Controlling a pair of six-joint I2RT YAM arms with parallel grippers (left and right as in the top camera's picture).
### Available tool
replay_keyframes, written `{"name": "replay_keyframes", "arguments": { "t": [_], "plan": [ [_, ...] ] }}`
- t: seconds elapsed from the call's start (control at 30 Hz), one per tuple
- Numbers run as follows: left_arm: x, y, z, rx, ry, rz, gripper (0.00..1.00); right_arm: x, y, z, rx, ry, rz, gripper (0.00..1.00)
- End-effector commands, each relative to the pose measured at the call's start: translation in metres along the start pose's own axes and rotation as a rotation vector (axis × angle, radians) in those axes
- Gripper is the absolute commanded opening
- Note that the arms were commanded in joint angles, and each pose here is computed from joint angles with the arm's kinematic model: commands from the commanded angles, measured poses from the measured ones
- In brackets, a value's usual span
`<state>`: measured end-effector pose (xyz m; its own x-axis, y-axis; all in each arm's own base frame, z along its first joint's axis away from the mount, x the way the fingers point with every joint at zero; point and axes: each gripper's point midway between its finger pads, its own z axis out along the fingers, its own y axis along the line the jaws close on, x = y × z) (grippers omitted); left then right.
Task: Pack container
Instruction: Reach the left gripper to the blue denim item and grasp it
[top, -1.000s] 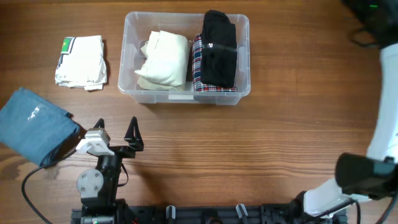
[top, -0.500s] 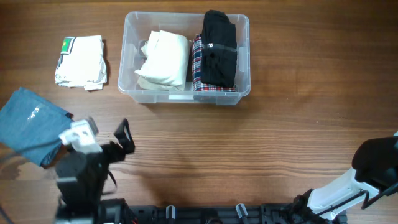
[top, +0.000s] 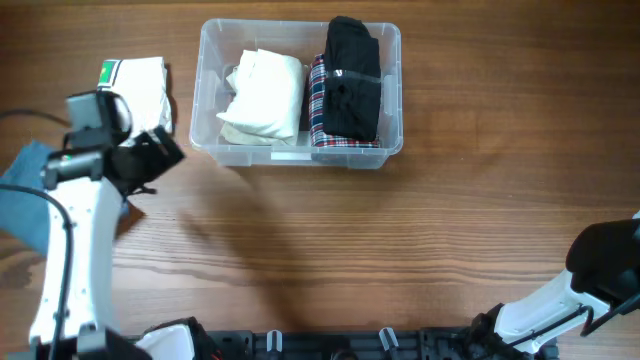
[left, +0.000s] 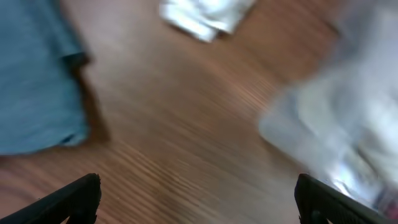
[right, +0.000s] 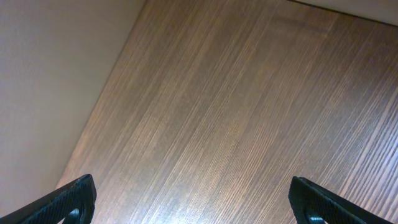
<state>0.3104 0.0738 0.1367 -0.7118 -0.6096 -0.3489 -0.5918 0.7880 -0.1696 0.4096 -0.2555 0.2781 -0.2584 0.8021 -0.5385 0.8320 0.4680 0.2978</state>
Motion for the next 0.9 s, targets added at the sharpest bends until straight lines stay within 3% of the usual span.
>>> {"name": "replay_keyframes", "arguments": {
  "t": [0.0, 0.13, 0.33, 0.47, 0.57, 0.87],
  "plan": [
    [-0.033, 0.079, 0.020, -0.155, -0.045, -0.368, 1.00, 0.002, 0.000, 0.005, 0.002, 0.012, -0.018, 1.00],
    [-0.060, 0.121, 0.051, -0.191, -0.091, -0.467, 0.99, 0.002, 0.000, 0.005, 0.002, 0.012, -0.018, 1.00],
    [-0.067, 0.132, 0.113, -0.212, -0.048, -0.292, 1.00, 0.002, 0.000, 0.005, 0.002, 0.012, -0.018, 1.00],
    [-0.049, 0.136, 0.127, -0.232, 0.035, -0.247, 0.95, 0.002, 0.000, 0.005, 0.002, 0.012, -0.018, 1.00],
    [-0.027, 0.138, 0.124, -0.255, 0.127, -0.249, 0.78, 0.002, 0.000, 0.005, 0.002, 0.012, -0.018, 1.00],
    [0.010, 0.146, 0.113, -0.312, 0.280, -0.215, 0.85, 0.002, 0.000, 0.005, 0.002, 0.012, -0.018, 1.00]
  ]
}}
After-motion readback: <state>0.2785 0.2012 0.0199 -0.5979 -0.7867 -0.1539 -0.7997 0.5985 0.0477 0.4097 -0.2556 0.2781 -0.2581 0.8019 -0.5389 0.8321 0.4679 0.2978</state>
